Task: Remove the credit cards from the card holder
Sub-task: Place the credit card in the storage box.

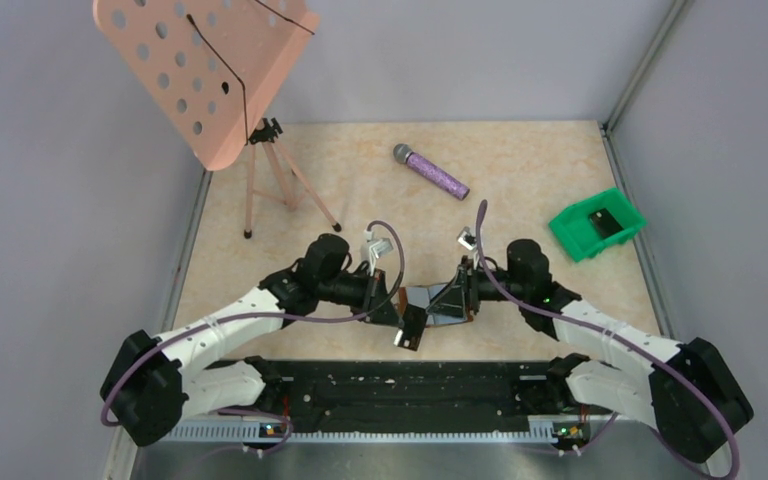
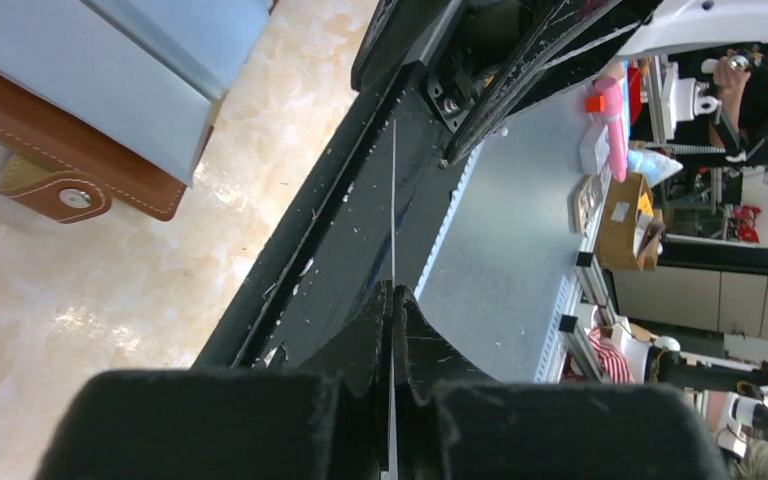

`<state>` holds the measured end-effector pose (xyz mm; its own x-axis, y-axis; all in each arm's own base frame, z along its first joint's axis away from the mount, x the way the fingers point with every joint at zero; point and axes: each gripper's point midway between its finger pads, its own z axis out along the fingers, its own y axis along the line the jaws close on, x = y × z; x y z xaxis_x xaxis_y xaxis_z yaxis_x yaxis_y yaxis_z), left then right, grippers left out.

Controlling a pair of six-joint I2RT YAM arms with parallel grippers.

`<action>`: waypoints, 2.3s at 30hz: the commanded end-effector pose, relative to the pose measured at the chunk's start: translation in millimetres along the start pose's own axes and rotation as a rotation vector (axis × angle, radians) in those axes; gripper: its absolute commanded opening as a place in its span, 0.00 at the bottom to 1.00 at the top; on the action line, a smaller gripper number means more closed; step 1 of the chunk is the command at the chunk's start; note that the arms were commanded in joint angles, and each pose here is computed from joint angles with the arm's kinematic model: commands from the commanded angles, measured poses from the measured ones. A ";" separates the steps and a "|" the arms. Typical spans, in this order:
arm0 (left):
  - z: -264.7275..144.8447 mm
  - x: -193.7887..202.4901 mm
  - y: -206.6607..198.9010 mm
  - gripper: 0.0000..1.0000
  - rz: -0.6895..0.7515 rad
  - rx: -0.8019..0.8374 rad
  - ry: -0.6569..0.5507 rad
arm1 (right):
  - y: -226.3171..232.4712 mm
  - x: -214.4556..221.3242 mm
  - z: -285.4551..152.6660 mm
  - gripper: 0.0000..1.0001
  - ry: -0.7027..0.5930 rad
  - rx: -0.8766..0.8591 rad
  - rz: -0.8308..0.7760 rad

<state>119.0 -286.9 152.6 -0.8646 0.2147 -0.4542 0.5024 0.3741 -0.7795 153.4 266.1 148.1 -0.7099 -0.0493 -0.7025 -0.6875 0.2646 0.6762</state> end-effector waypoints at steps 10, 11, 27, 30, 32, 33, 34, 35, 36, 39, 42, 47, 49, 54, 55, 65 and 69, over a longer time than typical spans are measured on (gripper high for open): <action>-1.2 -8.5 -22.3 0.00 0.074 0.102 0.019 | 20.9 -11.3 7.7 0.42 0.053 -0.172 -0.061; -0.7 -7.9 -22.5 0.00 0.073 0.106 0.023 | 21.3 -11.0 8.7 0.42 0.057 -0.183 -0.056; 1.3 -6.5 -22.1 0.00 0.072 0.114 0.050 | 35.9 -10.5 14.9 0.26 0.081 -0.306 -0.059; 2.1 -6.8 -21.7 0.00 0.068 0.114 0.052 | 36.7 -5.9 17.0 0.27 0.100 -0.315 -0.046; 2.2 -6.4 -22.0 0.00 0.064 0.120 0.054 | 35.8 -3.7 18.3 0.27 0.107 -0.314 -0.040; 2.2 -5.9 -22.6 0.00 0.065 0.123 0.056 | 35.3 -2.4 18.8 0.26 0.111 -0.314 -0.035; 2.0 -5.8 -22.7 0.00 0.066 0.123 0.055 | 34.9 -2.0 19.2 0.26 0.112 -0.314 -0.034; 1.6 -5.8 -23.1 0.00 0.067 0.123 0.054 | 34.6 -0.6 19.6 0.26 0.117 -0.314 -0.030; 1.4 -5.9 -23.3 0.00 0.068 0.124 0.053 | 35.0 -0.5 20.0 0.23 0.118 -0.316 -0.031; 1.6 -6.2 -22.8 0.00 0.068 0.121 0.053 | 34.6 -1.5 20.0 0.04 0.111 -0.308 -0.035; 2.6 -10.9 -13.7 0.02 0.059 0.059 0.031 | 32.2 -4.9 21.4 0.00 0.094 -0.286 -0.038; -2.8 -20.7 -1.4 0.51 0.035 -0.036 -0.022 | 22.7 -13.3 22.5 0.00 0.060 -0.215 -0.007; -7.6 -27.5 6.8 0.67 0.035 -0.103 -0.055 | 20.9 -18.8 20.8 0.00 0.039 -0.190 0.000; -19.2 -40.4 14.3 0.91 0.069 -0.207 -0.115 | -9.1 -31.4 11.7 0.00 -0.015 0.024 0.007; -21.0 -42.4 14.4 0.98 0.073 -0.219 -0.122 | -18.7 -35.9 6.6 0.00 -0.040 0.091 0.008; -70.7 -74.4 41.8 0.99 0.157 -0.577 -0.241 | -96.9 -93.8 -85.7 0.00 -0.374 0.679 0.172; -85.2 -70.0 35.4 0.99 0.174 -0.610 -0.217 | -114.1 -118.2 -137.6 0.00 -0.573 0.893 0.211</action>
<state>193.4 -234.1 179.0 -0.7570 0.1280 -0.6408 0.4926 0.7561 -0.4308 267.2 165.4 159.3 -0.6359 0.3349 -0.6953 -0.2688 0.7484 0.6063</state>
